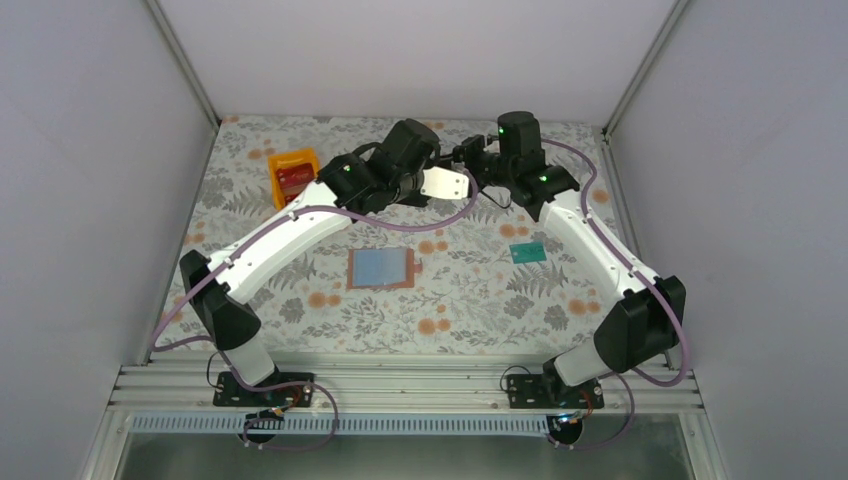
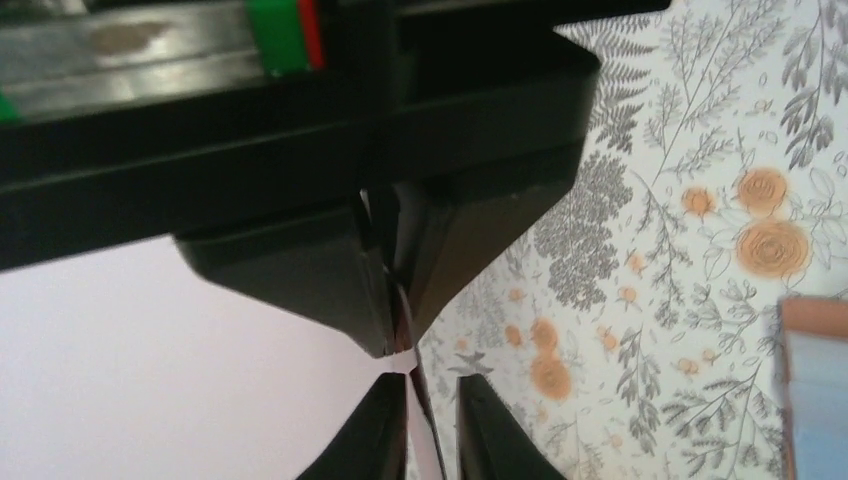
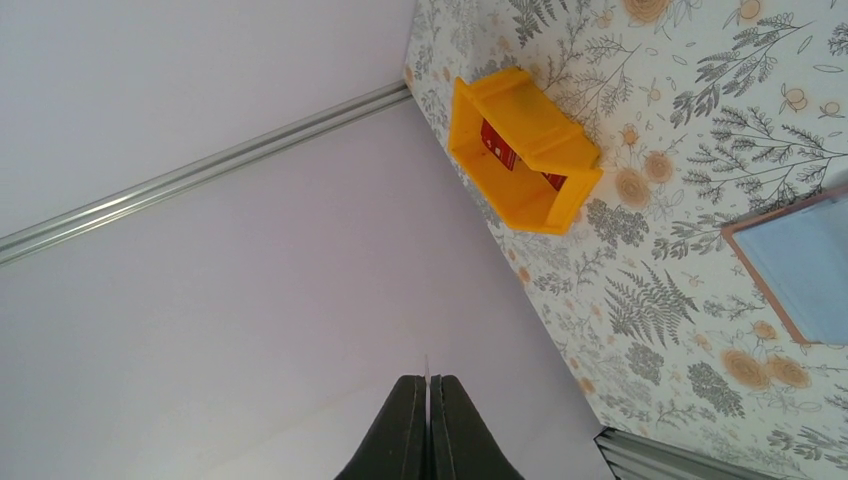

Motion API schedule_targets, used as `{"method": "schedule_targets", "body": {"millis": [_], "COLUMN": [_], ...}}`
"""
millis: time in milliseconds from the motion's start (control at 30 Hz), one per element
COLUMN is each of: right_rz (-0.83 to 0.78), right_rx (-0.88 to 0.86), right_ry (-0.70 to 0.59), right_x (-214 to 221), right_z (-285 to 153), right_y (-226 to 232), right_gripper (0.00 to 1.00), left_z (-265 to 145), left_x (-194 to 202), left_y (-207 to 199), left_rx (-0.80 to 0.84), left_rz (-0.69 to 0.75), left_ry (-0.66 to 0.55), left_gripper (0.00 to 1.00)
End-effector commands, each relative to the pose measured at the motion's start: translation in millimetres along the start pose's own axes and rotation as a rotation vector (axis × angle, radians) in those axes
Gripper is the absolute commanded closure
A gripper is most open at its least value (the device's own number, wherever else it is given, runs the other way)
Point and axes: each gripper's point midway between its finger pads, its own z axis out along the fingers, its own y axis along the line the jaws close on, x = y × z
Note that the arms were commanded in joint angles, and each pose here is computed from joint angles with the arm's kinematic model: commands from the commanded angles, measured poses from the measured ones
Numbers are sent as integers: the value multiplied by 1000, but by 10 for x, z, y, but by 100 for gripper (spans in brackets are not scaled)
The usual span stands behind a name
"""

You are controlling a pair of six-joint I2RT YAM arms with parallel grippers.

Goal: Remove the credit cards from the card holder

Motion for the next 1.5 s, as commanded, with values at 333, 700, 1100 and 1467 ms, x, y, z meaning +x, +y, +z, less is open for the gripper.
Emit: {"method": "schedule_targets", "body": {"millis": [333, 700, 1100, 1467], "right_rz": [-57, -654, -950, -1010], "right_rx": [-33, 0, 31, 24], "right_ry": [39, -175, -666, -748], "right_x": [63, -282, -350, -316], "right_z": [-38, -452, -1612, -1838], "right_y": [104, 519, 827, 875], "right_gripper": [84, 0, 0, 0], "left_z": [11, 0, 412, 960], "left_x": [318, 1840, 3430, 3722], "left_y": [26, 75, 137, -62], "left_rx": [-18, -44, -71, -33], "left_rz": [-33, -127, -290, -338], "left_ry": [64, 202, 324, 333], "left_gripper": [98, 98, 98, 98]}}
